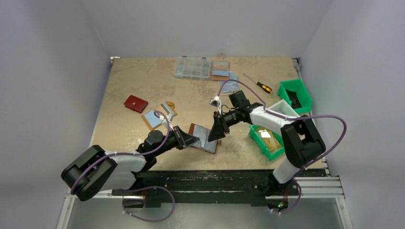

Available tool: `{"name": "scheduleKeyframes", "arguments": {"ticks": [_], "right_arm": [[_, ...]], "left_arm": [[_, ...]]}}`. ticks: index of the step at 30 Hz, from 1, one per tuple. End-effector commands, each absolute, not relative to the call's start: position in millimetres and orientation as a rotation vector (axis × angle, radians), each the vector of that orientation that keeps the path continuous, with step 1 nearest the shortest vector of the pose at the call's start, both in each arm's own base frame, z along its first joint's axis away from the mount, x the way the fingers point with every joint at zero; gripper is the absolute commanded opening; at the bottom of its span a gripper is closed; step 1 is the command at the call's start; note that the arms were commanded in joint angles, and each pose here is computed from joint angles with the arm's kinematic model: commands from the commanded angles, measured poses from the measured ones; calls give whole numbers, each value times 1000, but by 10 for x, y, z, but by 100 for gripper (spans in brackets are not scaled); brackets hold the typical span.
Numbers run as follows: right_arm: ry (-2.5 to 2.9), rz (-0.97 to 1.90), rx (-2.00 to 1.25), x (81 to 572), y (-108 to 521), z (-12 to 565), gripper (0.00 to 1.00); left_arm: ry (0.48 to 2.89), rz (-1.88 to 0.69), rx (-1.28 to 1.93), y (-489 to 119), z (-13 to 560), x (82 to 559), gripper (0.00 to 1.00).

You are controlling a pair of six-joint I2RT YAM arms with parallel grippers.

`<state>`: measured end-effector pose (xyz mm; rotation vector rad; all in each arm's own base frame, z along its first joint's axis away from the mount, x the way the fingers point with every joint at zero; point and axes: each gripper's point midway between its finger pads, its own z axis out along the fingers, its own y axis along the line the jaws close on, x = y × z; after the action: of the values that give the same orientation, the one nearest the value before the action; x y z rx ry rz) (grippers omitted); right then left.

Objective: Take the credit cards out of the card holder
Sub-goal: Remove the credit card from the card holder.

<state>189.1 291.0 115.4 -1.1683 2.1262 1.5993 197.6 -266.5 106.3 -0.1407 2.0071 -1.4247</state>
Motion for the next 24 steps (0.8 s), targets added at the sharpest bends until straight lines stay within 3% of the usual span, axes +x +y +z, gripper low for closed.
{"name": "scheduleKeyframes", "arguments": {"ticks": [1, 24], "right_arm": [[2013, 1780, -1055, 1914, 2909, 1561, 45], [2023, 1739, -996, 2016, 2839, 1595, 46]], "left_arm": [[1784, -1619, -88, -2812, 1586, 1931, 0], [1666, -1591, -116, -2774, 1863, 1974, 0]]}}
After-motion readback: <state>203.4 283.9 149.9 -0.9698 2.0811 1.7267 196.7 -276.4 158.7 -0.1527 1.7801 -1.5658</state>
